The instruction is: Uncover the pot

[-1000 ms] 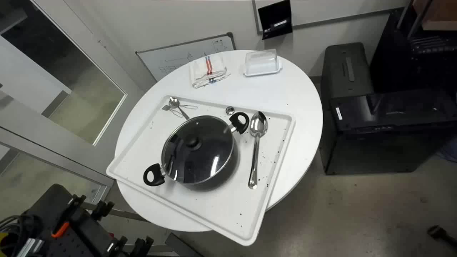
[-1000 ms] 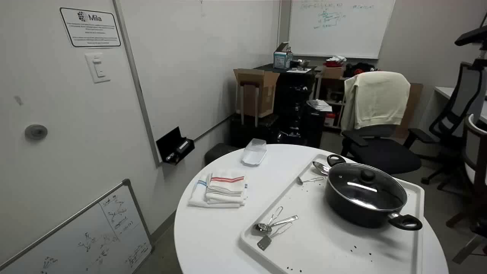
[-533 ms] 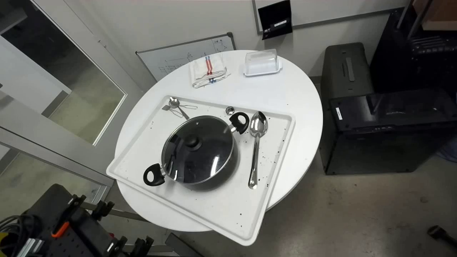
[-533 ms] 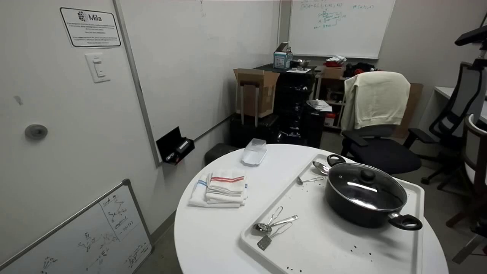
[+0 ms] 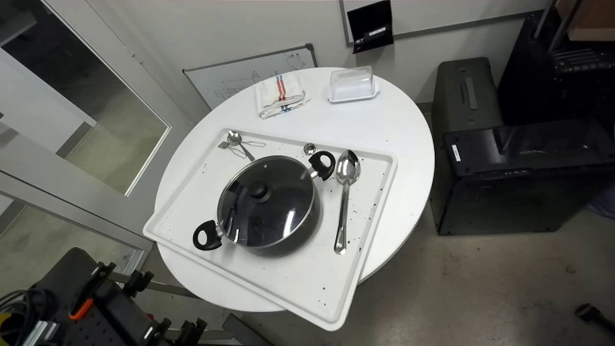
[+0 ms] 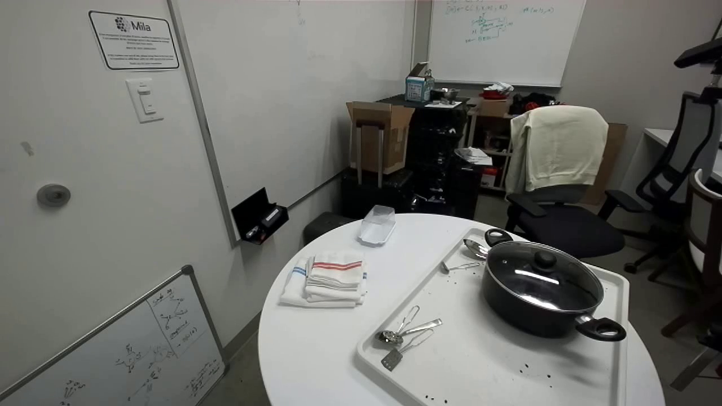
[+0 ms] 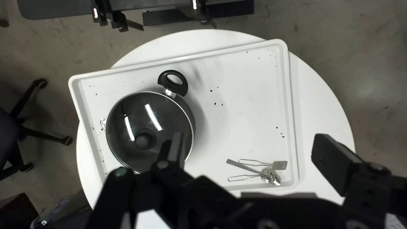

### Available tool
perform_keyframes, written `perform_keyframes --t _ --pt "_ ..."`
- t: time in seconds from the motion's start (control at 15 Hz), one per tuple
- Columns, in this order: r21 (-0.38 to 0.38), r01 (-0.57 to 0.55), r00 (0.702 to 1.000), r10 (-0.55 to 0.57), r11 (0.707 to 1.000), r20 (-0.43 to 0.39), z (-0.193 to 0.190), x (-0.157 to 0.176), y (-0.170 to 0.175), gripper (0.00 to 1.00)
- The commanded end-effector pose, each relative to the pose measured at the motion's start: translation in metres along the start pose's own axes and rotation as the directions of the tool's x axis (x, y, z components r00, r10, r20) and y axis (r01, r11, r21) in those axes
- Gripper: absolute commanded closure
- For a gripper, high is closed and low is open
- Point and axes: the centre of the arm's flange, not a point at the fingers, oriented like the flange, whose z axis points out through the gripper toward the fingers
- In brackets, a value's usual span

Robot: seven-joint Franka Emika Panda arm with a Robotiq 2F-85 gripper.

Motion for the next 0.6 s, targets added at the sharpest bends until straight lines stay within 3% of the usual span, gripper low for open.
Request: perform_keyframes --t 0.0,0.53 --pt "0.032 -0.035 0.999 0.034 0.999 0.02 0.026 0.032 0.02 0.0" --pt "0.047 -0.152 0.986 0.148 0.987 0.081 0.099 0.094 0.082 0.0"
